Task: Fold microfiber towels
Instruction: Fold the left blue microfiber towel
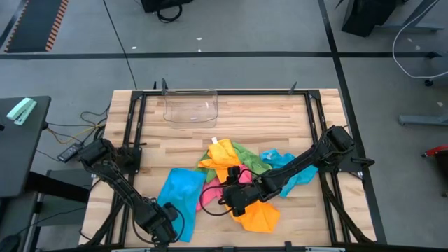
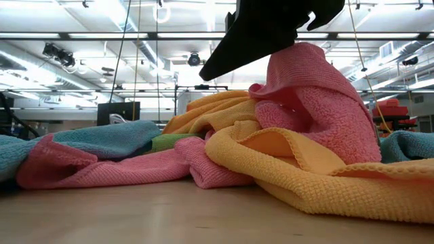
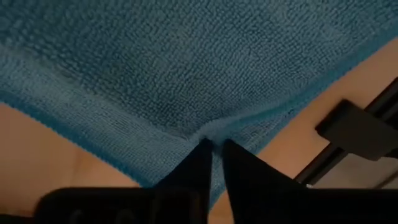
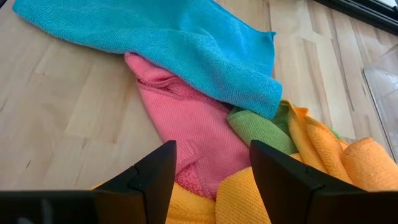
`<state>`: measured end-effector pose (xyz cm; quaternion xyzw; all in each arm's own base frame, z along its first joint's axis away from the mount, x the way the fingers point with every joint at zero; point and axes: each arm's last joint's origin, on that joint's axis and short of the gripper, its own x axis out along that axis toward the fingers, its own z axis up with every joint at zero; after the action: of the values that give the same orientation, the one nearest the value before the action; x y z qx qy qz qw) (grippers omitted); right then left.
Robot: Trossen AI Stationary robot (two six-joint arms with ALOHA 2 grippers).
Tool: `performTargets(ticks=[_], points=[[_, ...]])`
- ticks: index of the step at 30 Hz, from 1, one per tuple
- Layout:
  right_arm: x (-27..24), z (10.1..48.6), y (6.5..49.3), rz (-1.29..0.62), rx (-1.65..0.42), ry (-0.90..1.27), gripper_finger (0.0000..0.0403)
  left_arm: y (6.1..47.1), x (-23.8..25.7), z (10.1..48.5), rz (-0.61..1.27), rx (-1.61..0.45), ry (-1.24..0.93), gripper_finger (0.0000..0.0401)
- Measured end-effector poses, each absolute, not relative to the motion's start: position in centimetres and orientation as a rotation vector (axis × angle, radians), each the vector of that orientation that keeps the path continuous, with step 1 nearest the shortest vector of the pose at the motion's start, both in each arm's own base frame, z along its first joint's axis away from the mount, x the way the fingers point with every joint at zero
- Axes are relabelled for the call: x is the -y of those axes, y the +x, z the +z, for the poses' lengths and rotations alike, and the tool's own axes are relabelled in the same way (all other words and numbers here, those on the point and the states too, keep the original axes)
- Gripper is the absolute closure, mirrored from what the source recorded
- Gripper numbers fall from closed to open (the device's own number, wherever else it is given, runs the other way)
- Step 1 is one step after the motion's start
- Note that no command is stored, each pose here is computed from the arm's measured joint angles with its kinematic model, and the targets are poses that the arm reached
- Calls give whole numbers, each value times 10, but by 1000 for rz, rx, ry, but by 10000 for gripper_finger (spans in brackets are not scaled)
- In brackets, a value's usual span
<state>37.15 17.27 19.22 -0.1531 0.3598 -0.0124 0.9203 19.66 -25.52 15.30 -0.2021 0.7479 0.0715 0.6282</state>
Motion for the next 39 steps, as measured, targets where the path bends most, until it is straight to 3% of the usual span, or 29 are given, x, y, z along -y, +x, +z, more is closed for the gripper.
performTargets(ticks=[3, 11, 16, 22, 32, 39], points=[[-173, 192, 371, -26, -740, -315, 190, 197, 255, 153, 128, -1714, -432, 391], [-173, 192, 371, -26, -740, -314, 190, 199, 252, 174, 71, -1794, -286, 395], [-173, 192, 371, -28, -740, -307, 190, 205, 260, 191, -167, -1758, -146, 387], [-176, 192, 370, -18, -740, -306, 190, 191, 262, 193, -324, -1783, 62, 394], [-178, 192, 369, -12, -740, -308, 190, 173, 274, 172, -372, -1817, 238, 386], [-178, 192, 369, -13, -736, -305, 190, 174, 275, 165, -346, -1842, 225, 384]])
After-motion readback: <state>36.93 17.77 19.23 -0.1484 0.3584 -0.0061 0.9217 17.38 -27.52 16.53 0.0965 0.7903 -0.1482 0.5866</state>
